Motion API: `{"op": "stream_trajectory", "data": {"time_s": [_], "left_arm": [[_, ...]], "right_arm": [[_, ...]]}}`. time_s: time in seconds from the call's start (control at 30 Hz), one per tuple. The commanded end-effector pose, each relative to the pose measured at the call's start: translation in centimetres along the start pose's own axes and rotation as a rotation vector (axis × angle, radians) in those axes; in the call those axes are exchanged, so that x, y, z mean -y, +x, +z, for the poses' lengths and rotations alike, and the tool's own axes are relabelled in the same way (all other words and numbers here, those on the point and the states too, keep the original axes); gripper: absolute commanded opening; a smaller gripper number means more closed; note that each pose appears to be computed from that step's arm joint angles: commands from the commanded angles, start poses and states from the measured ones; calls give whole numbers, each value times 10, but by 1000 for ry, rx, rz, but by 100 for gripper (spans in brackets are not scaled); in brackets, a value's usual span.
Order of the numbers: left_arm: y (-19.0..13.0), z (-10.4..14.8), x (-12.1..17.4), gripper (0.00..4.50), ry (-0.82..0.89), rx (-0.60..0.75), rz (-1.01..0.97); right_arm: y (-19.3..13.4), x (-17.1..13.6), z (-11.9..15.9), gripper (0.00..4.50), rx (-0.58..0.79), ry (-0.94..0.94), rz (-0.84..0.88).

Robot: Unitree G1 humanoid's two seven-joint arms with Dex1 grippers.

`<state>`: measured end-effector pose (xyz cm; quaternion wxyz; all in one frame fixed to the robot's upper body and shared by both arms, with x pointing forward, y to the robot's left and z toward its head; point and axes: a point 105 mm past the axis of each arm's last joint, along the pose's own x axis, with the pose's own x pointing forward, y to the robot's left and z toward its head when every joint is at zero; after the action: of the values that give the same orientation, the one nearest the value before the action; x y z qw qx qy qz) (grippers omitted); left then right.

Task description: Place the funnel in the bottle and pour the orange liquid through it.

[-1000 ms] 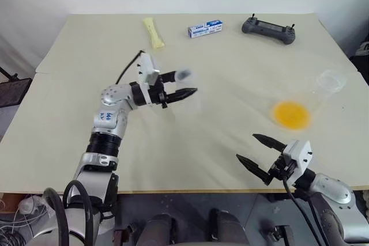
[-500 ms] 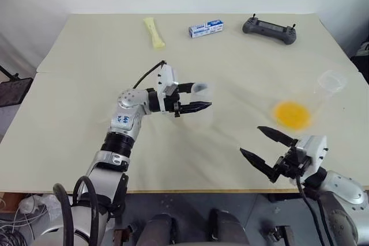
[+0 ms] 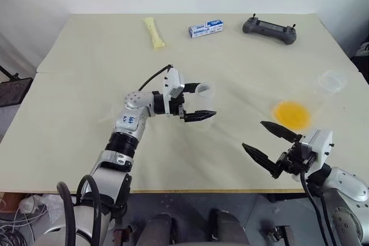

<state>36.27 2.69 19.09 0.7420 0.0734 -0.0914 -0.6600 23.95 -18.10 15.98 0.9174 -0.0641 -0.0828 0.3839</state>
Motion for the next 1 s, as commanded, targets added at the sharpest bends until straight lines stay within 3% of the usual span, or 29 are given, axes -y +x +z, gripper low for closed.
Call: {"op": "stream_trajectory", "data": {"time_s": [0.03,0.57,1.0], "left_arm": [[-1,11,1,446,18,31,-4],[-11,9,-12,446,-28,20,102],[-57,16,-7,446,-45,-78,106]], "right_arm": [[0,-1,14,450,35,-46,12],[4,2,15,450,30,-50,29],[4,4,14,450,15,-48,55]]}}
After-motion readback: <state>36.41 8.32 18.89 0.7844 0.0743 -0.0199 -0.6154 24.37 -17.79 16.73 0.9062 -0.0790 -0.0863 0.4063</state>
